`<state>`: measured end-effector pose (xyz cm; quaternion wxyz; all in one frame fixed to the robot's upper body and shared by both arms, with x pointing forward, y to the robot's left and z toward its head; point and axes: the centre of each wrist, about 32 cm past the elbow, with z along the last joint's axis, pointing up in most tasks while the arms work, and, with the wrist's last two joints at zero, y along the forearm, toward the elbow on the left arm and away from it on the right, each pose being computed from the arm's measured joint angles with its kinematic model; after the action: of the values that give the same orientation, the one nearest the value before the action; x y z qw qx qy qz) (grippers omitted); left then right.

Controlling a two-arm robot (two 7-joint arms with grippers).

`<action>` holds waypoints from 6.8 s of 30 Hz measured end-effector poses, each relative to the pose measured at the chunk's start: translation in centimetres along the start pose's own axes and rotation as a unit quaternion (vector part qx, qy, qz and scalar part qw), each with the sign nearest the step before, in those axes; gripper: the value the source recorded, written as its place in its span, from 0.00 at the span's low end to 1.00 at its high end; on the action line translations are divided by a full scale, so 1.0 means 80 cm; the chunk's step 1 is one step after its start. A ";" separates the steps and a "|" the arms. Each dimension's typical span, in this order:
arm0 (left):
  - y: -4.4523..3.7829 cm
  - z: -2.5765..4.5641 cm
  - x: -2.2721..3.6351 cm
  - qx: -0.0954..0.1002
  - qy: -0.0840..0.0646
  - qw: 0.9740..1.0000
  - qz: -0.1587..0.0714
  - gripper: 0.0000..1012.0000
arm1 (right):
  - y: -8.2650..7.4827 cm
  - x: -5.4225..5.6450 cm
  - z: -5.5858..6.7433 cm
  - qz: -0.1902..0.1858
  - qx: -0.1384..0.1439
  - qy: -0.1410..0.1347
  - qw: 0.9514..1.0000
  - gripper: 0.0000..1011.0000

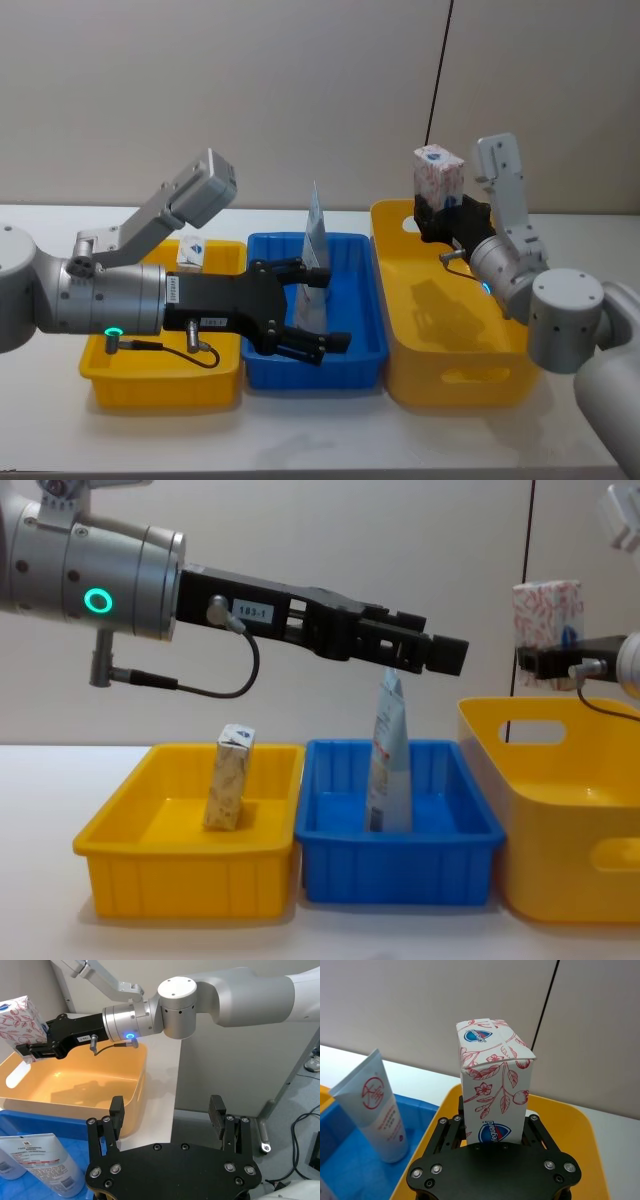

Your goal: Bimanual collaborative sorting of washing and personal care products

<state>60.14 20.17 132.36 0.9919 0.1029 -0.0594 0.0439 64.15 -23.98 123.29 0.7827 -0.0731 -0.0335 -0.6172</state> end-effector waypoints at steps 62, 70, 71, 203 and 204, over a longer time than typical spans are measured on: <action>0.000 0.0000 0.0000 0.000 0.000 1.000 0.000 0.99 | -0.013 -0.027 0.023 -0.066 0.028 0.013 0.997 0.99; 0.000 0.0000 0.0000 0.000 0.000 1.000 0.000 0.99 | -0.059 -0.039 0.032 -0.030 0.042 0.020 0.998 0.99; 0.000 0.0000 0.0000 0.000 0.000 1.000 0.000 0.99 | -0.064 -0.040 0.032 -0.027 0.043 0.020 0.999 0.99; 0.049 0.0068 -0.0423 0.023 0.013 0.997 0.068 0.99 | -0.050 -0.182 -0.033 0.061 0.000 -0.008 0.998 0.75; 0.049 0.0067 -0.0423 0.023 0.013 0.997 0.068 0.99 | -0.049 -0.182 -0.033 0.060 0.000 -0.007 0.998 0.73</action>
<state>56.35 23.63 133.23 0.9847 0.1211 -0.0521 0.1139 56.78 -11.29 118.92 0.8183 -0.0797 -0.0346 -0.5683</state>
